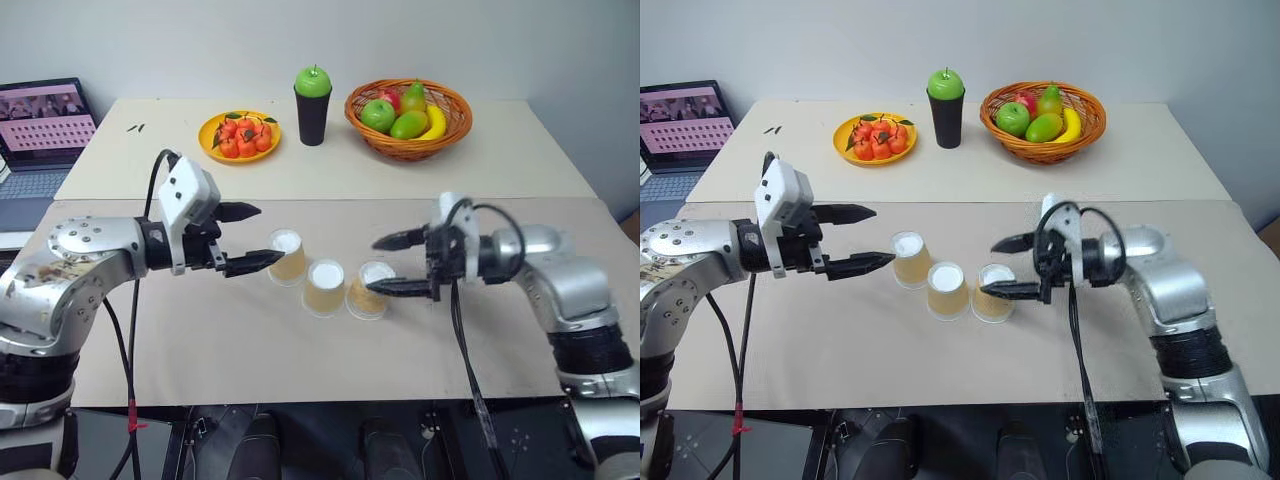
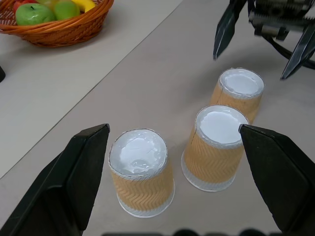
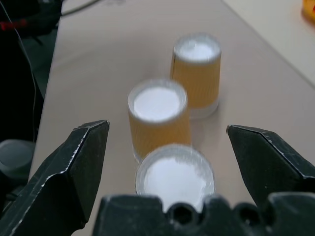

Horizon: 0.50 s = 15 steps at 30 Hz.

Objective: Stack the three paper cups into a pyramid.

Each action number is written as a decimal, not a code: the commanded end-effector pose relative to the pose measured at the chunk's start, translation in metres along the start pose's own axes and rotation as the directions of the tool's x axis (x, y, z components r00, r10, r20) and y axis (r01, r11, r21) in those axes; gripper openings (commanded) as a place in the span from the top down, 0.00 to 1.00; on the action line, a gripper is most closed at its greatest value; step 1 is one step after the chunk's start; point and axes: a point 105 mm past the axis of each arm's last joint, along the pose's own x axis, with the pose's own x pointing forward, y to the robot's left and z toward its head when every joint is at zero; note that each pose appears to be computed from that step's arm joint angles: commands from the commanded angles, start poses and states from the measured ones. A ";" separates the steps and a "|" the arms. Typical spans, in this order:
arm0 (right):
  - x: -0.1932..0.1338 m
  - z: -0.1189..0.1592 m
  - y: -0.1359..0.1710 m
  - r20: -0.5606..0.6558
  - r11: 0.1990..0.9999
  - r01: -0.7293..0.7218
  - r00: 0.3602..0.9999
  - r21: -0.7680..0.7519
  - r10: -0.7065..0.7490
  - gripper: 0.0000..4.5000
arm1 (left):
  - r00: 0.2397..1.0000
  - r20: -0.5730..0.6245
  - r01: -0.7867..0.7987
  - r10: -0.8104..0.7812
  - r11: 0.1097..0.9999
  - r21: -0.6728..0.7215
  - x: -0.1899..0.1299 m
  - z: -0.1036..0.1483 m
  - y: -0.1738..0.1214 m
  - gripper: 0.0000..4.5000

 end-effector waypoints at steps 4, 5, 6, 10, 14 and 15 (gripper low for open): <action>-0.028 0.037 0.006 0.046 0.999 0.014 0.999 -0.037 -0.012 0.00 | 1.000 0.025 -0.003 0.001 0.999 0.047 -0.001 0.008 0.002 0.00; -0.035 0.033 0.003 0.015 0.998 0.037 0.999 -0.041 -0.036 0.00 | 1.000 0.020 -0.002 0.001 0.999 0.043 -0.002 0.006 0.001 0.00; -0.042 0.026 0.001 -0.026 0.997 0.059 0.998 -0.046 -0.060 0.00 | 1.000 0.013 -0.002 0.001 0.999 0.041 -0.004 0.005 0.001 0.00; -0.069 -0.004 -0.003 -0.197 0.992 0.116 0.972 -0.055 -0.125 0.00 | 0.999 -0.041 -0.008 0.010 1.000 0.030 -0.019 -0.006 -0.005 0.00; -0.075 -0.005 -0.009 -0.200 0.987 0.152 0.966 -0.057 -0.161 0.00 | 0.992 -0.073 -0.107 0.102 0.992 -0.063 -0.039 -0.034 -0.001 0.00; -0.075 -0.003 -0.011 -0.190 0.985 0.160 0.967 -0.062 -0.169 0.00 | 0.989 -0.078 -0.134 0.127 0.986 -0.100 -0.041 -0.046 -0.003 0.00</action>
